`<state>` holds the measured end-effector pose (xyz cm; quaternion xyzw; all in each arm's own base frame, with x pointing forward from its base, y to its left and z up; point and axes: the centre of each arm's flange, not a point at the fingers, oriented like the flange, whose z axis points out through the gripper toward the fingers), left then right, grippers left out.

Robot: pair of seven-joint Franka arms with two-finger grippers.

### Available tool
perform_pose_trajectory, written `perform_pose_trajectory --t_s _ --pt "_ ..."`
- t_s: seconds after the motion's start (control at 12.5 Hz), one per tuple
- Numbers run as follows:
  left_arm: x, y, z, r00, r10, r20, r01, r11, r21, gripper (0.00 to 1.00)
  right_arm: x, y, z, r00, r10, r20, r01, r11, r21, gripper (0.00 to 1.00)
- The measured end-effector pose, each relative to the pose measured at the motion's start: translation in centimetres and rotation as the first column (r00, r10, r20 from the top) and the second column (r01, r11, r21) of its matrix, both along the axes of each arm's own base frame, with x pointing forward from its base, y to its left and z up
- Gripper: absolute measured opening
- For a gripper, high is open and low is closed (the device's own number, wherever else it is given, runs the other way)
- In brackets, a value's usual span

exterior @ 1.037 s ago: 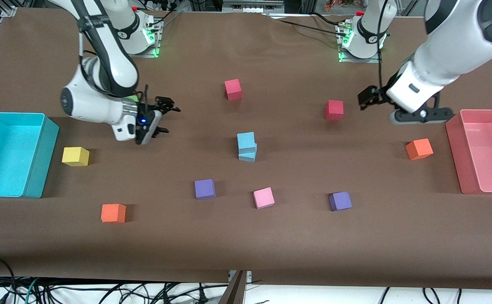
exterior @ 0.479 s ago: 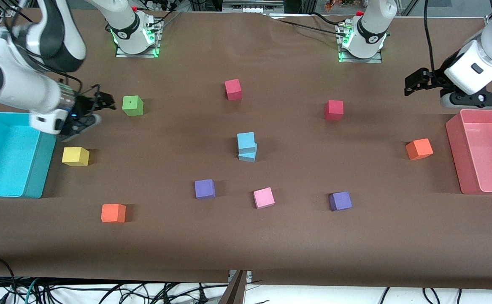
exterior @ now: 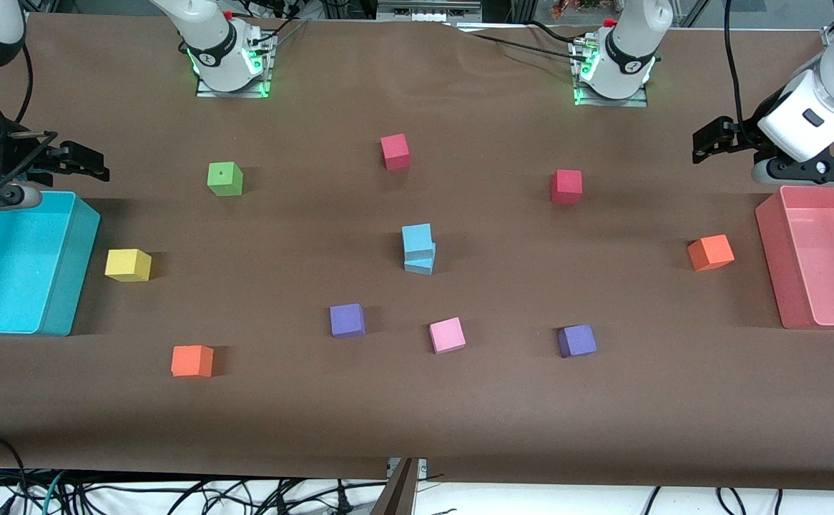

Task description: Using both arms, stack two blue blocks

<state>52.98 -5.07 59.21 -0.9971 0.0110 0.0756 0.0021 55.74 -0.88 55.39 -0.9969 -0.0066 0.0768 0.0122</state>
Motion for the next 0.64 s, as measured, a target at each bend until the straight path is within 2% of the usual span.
perform_pose_trajectory --t_s 0.16,0.4,0.64 --pt "0.0 0.0 0.0 1.000 0.000 0.000 0.000 1.000 0.000 1.00 -0.1 0.6 0.9 0.996 -0.085 0.021 0.086 0.996 -0.016 1.00" --pt "0.0 0.0 0.0 1.000 -0.001 0.000 0.001 1.000 0.001 1.00 -0.2 -0.9 2.0 0.990 -0.125 0.060 0.126 0.992 -0.015 1.00" --pt "0.0 0.0 0.0 1.000 -0.001 -0.001 0.001 1.000 0.001 1.00 -0.2 -1.8 2.1 0.988 -0.141 0.066 0.143 0.990 -0.017 1.00"
